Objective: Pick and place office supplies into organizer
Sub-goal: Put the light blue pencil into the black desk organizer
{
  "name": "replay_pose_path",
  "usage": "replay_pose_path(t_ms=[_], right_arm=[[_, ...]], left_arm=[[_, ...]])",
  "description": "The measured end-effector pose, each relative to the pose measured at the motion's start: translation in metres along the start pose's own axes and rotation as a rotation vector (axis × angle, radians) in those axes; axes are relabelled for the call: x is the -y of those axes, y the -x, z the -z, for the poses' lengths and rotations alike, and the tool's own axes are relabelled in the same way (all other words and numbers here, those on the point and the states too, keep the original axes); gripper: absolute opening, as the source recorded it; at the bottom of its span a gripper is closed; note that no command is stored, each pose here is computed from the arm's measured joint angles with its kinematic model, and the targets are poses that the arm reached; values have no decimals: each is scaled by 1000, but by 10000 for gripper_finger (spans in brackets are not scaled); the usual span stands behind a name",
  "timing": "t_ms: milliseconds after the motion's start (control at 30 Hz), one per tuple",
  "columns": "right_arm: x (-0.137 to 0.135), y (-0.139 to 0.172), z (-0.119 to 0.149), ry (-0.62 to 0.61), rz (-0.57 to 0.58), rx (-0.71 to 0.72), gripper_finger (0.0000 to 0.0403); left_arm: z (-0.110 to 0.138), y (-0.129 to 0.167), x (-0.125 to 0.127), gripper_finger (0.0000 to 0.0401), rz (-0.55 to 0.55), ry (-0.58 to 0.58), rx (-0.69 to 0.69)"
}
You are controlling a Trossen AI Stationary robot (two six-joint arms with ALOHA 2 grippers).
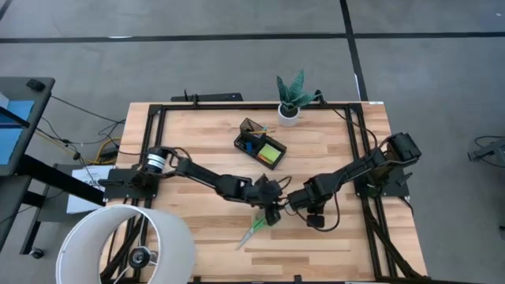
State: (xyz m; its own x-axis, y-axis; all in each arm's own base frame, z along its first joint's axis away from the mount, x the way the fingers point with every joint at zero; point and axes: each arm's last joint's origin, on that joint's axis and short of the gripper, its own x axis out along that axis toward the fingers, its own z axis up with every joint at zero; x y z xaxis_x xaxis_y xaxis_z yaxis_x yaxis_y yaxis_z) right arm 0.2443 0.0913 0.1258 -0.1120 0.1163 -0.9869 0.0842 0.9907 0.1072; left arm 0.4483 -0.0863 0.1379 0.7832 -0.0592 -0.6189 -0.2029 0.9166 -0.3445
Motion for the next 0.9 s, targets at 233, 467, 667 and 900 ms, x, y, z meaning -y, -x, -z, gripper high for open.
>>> replay_pose_path(t_ms=[233, 467, 667, 900], right_arm=[[-6, -1, 7, 7, 15, -32, 59], [-9, -2, 12, -30, 16, -78, 59], [-6, -4, 23, -77, 4, -207, 59], [-8, -4, 23, -63, 7, -194, 59]], left_arm=[[-18, -15, 3, 144, 5, -100, -3], [-16, -15, -10, 144, -46, -108, -97], [-14, -15, -10, 144, -35, -120, -123], [-14, -15, -9, 144, -35, -132, -120]])
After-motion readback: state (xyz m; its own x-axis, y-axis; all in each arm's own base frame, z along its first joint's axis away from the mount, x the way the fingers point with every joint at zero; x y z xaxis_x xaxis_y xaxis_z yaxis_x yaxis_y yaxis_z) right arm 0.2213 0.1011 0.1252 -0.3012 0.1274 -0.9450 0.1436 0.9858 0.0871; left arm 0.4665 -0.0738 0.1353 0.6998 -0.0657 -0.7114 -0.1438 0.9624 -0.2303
